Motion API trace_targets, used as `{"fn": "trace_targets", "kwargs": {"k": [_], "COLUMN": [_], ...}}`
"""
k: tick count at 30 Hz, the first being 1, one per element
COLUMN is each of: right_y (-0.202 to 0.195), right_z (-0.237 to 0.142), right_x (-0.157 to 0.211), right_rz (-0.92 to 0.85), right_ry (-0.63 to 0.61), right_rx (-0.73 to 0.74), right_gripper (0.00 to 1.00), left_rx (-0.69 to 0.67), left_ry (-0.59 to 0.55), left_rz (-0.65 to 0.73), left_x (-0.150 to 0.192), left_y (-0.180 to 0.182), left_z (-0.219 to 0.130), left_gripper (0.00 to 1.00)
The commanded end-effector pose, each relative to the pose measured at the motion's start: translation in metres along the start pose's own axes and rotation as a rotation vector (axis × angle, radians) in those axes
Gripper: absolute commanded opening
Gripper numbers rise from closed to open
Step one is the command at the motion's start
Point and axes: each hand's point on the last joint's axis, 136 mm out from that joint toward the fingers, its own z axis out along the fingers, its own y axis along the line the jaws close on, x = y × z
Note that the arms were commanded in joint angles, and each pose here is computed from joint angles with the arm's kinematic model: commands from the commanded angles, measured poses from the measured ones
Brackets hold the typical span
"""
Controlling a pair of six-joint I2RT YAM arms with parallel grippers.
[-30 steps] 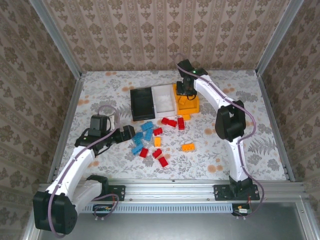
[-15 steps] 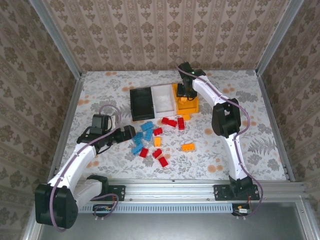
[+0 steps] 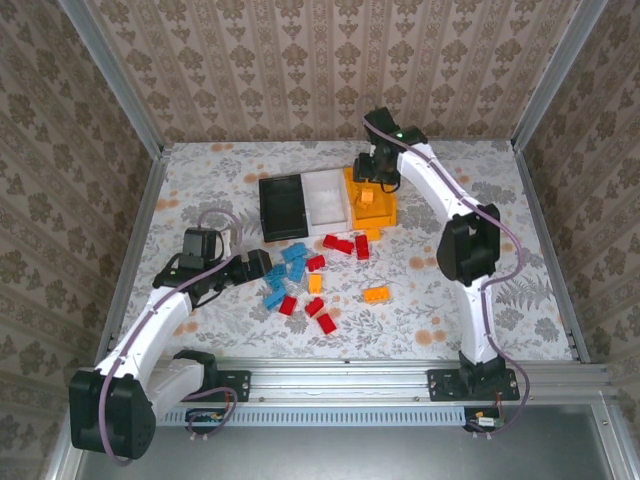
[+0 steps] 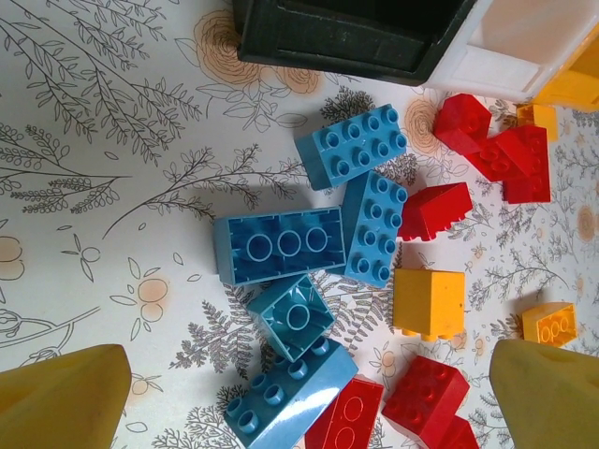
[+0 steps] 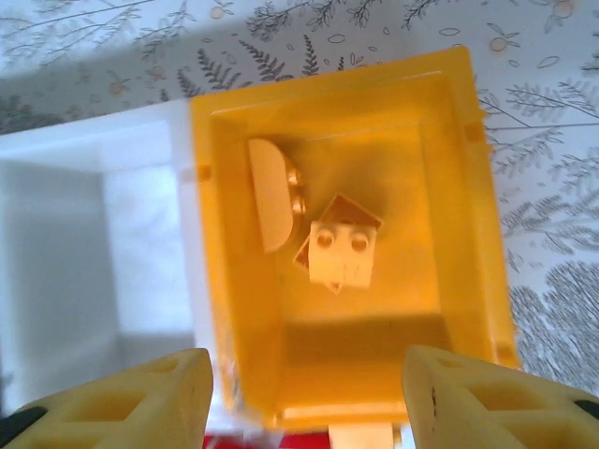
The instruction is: Sort the legos into containers by color
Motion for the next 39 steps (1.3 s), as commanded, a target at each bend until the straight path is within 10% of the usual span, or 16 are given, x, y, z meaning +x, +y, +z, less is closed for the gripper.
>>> {"fn": "trace_targets", "kwargs": {"k": [1,16,39], "right_y": [-0.002,0.002,0.000], "right_z": [-0.029,0.008,0.068], "right_x": [0.033,0.158,0.184], "right_rz": [-0.054,-0.169,-0.159], "right_ry": [0.064,0.261,0.358], "right_rx": [0.005,0.059,0.074], "right_gripper": [0.58,0.55,0.49], "left_rx": [0.028,0.067,0.031], "left_ry": [-0.018,-0.006,-0.020], "left_rz": [0.007,-0.019,-0.010], "left_x": [-0.003,-0.002,0.001], "left_y": [-0.004,-0.010,-0.003], "left_z": [-0.002,0.006,-0.005], "left_gripper": [1.00,1.00,1.00]}}
